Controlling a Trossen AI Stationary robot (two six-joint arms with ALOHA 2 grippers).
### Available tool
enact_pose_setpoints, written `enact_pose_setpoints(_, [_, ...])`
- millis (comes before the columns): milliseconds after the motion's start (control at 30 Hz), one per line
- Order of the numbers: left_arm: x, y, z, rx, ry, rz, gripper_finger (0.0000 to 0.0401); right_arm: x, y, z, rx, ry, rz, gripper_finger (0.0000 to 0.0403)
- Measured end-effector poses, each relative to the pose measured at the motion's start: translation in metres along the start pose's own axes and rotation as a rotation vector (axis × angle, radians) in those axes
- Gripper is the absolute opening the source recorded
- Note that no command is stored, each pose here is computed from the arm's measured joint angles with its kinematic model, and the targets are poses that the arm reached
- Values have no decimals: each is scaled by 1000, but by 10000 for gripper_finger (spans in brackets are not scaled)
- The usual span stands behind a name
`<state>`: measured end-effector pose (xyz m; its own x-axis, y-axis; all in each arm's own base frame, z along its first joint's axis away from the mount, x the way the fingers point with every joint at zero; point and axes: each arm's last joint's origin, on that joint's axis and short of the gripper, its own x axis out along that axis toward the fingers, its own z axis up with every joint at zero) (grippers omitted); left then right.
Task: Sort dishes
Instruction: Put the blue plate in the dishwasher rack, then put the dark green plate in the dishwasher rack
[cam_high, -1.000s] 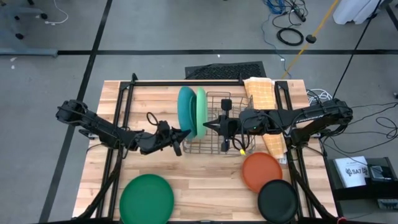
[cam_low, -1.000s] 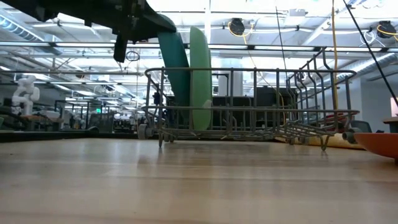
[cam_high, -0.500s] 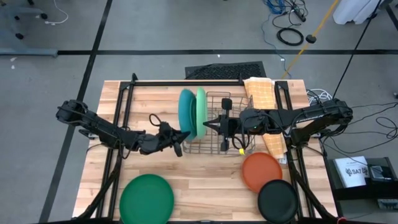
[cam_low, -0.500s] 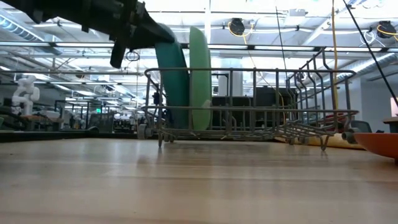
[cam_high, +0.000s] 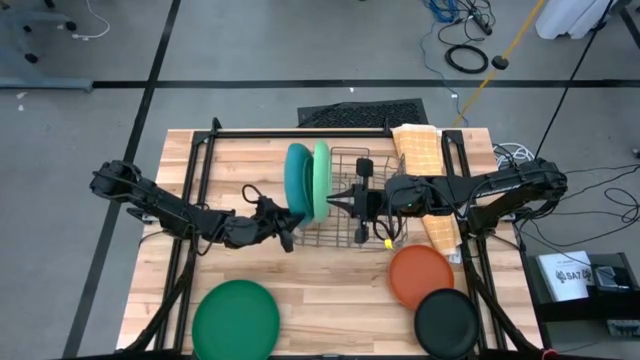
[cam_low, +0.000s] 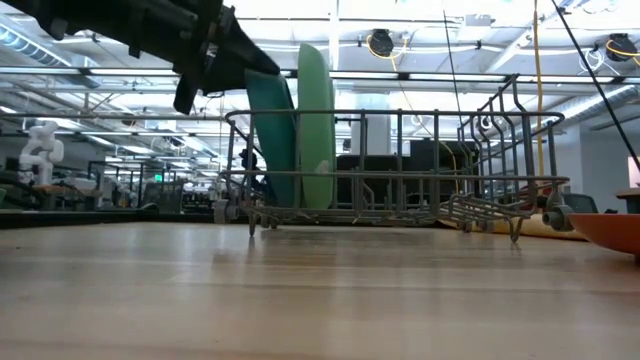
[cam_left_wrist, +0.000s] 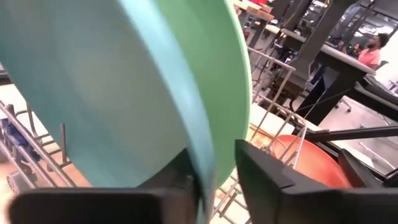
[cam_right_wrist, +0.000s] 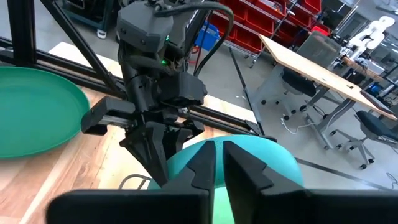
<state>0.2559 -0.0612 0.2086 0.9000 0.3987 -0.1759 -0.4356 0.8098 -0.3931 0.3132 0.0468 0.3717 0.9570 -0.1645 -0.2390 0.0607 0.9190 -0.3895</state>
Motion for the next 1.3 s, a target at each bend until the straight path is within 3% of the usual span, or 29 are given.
enact_pose_setpoints(233, [1, -8, 7, 53, -13, -36, 224, 0, 1, -1, -3, 6, 7, 95])
enact_pose_setpoints(433, [-7, -11, 16, 128, 3, -42, 282, -1, 3, 0, -16, 3, 16, 136])
enact_pose_setpoints(800, [-36, 5, 40, 211, 59, 15, 289, -3, 9, 0, -79, 18, 40, 145])
enact_pose_setpoints(1133, [-58, 10, 41, 254, 136, -10, 290, -3, 10, -6, -102, 68, 58, 144])
enact_pose_setpoints(1300, [-67, 8, 47, 230, 113, -46, 290, -3, 11, -8, -125, 89, 67, 144])
